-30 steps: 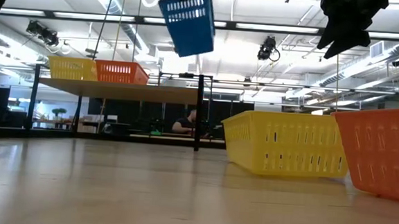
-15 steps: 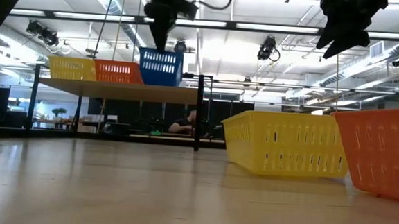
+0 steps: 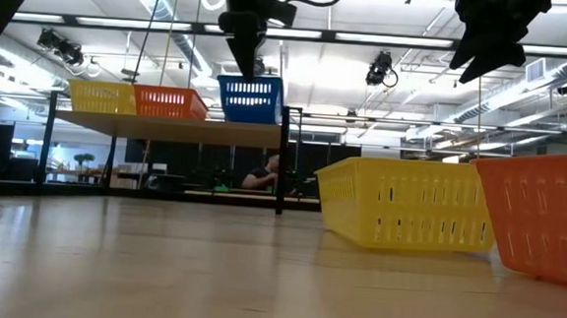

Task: Stack baskets on shelf by color
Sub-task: Put the bottom left blue bin on the shelf, then adjust the orange bin on the shelf

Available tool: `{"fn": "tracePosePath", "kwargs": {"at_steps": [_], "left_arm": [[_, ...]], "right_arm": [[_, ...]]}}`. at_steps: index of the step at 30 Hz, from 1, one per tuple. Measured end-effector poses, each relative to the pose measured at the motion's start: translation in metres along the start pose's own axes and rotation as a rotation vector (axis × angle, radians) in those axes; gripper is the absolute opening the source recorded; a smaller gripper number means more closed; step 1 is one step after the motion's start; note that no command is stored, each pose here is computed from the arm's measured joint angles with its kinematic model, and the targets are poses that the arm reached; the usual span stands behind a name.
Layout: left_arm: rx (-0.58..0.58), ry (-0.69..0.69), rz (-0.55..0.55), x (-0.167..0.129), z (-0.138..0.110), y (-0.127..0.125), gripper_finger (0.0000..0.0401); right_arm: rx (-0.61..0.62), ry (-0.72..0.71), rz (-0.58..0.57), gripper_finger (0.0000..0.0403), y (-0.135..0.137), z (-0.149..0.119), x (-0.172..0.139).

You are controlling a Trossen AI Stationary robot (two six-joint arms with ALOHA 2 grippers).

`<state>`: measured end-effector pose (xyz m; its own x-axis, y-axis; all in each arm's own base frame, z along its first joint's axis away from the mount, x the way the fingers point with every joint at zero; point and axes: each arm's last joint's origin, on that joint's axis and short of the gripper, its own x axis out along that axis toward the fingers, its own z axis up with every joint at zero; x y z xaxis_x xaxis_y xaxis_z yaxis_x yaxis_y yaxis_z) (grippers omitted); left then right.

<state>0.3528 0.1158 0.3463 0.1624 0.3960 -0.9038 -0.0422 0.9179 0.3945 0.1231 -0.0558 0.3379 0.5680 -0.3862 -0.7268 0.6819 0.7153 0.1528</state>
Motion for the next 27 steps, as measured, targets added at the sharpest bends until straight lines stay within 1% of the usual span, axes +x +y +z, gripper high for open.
{"fn": "tracePosePath", "kwargs": {"at_steps": [4, 9, 11, 13, 19, 21, 24, 27], "left_arm": [[-0.026, -0.002, 0.005, 0.002, -0.001, 0.006, 0.0029], [-0.043, 0.012, 0.010, 0.004, -0.004, 0.011, 0.0066], [-0.043, 0.030, 0.033, 0.004, -0.005, 0.012, 0.0082], [-0.048, 0.038, 0.058, 0.001, -0.007, 0.012, 0.0096], [-0.094, -0.004, 0.068, -0.018, -0.015, 0.013, 0.0131], [-0.122, 0.006, 0.067, -0.024, -0.021, 0.013, 0.0140], [-0.174, 0.054, 0.059, -0.037, -0.038, 0.016, 0.0150], [-0.261, 0.099, 0.063, -0.040, -0.052, 0.027, 0.0157]], "right_arm": [[0.002, 0.000, 0.000, 0.0244, 0.000, 0.000, 0.000], [0.003, 0.000, 0.001, 0.0244, 0.000, 0.000, 0.000], [0.003, 0.000, 0.001, 0.0244, 0.000, 0.000, 0.000], [0.003, 0.000, 0.001, 0.0244, 0.000, 0.000, 0.000], [0.003, 0.000, 0.002, 0.0244, 0.000, 0.000, 0.000], [0.002, 0.000, 0.002, 0.0244, 0.000, 0.000, 0.000], [0.002, 0.000, 0.002, 0.0244, 0.000, 0.000, 0.000], [0.002, -0.007, 0.005, 0.0244, 0.000, 0.001, 0.000]]}}
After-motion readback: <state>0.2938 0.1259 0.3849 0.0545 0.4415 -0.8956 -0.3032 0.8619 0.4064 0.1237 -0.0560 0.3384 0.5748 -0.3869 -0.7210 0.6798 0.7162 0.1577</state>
